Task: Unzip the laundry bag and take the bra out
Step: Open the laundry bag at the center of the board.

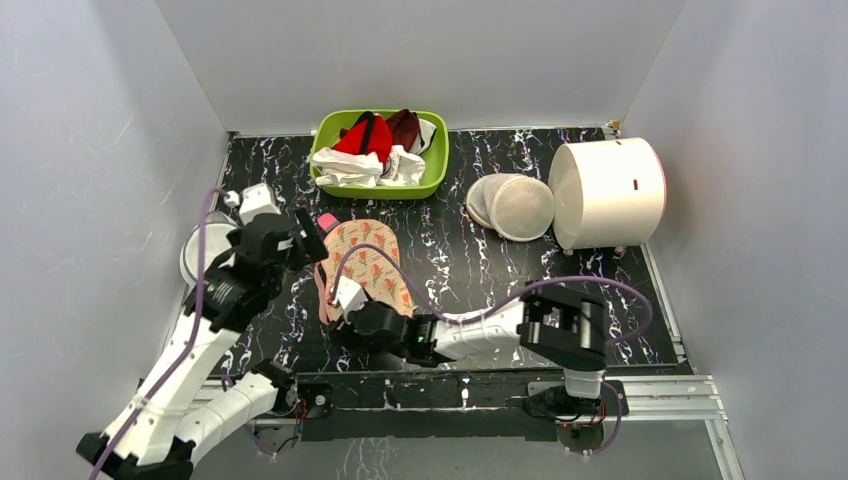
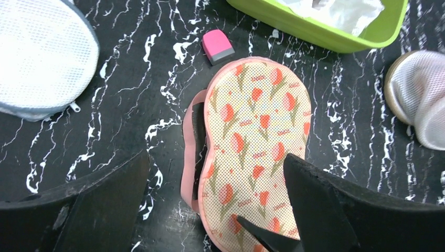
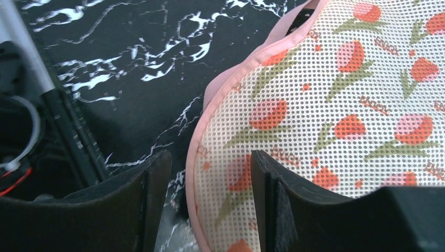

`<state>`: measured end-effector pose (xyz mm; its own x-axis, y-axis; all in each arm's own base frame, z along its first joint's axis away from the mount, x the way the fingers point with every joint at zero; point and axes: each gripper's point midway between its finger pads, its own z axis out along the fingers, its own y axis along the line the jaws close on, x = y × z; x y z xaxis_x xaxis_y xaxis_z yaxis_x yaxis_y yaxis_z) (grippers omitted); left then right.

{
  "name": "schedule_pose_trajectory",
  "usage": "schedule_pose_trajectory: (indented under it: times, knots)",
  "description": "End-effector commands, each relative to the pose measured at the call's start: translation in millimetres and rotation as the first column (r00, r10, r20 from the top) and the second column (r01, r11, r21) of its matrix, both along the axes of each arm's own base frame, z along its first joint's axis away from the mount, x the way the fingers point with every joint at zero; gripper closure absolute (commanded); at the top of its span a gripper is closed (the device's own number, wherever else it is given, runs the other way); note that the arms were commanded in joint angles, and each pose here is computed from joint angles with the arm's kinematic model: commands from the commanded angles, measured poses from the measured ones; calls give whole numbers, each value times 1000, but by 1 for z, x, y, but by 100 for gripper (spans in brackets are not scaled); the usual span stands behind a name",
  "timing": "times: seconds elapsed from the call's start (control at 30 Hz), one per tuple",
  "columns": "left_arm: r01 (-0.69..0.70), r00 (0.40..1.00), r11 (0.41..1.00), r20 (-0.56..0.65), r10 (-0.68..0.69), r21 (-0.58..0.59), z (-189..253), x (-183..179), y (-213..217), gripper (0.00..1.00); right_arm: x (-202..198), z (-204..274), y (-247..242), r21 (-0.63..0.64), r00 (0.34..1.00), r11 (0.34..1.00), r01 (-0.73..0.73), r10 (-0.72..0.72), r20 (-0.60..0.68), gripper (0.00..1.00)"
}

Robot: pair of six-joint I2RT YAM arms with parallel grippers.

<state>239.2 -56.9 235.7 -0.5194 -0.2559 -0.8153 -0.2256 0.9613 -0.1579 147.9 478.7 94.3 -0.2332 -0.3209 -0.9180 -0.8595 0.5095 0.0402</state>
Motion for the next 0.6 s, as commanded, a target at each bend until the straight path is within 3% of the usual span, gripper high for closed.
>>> schedule_pose_trajectory:
  times: [0.0, 0.23, 0.57]
  knots:
    - [-94, 995, 996, 18, 94, 1, 7, -23, 26, 2, 20, 6, 14, -29, 982, 984, 174, -171, 86, 44]
    - [-133, 989, 991, 61, 132, 8, 20, -36, 42, 2, 24, -10, 18, -161, 941, 943, 291, -251, 226, 50]
    - [-111, 993, 994, 41, 110, 1, 15, -32, 35, 2, 22, 1, 17, -159, 933, 939, 305, -261, 248, 82]
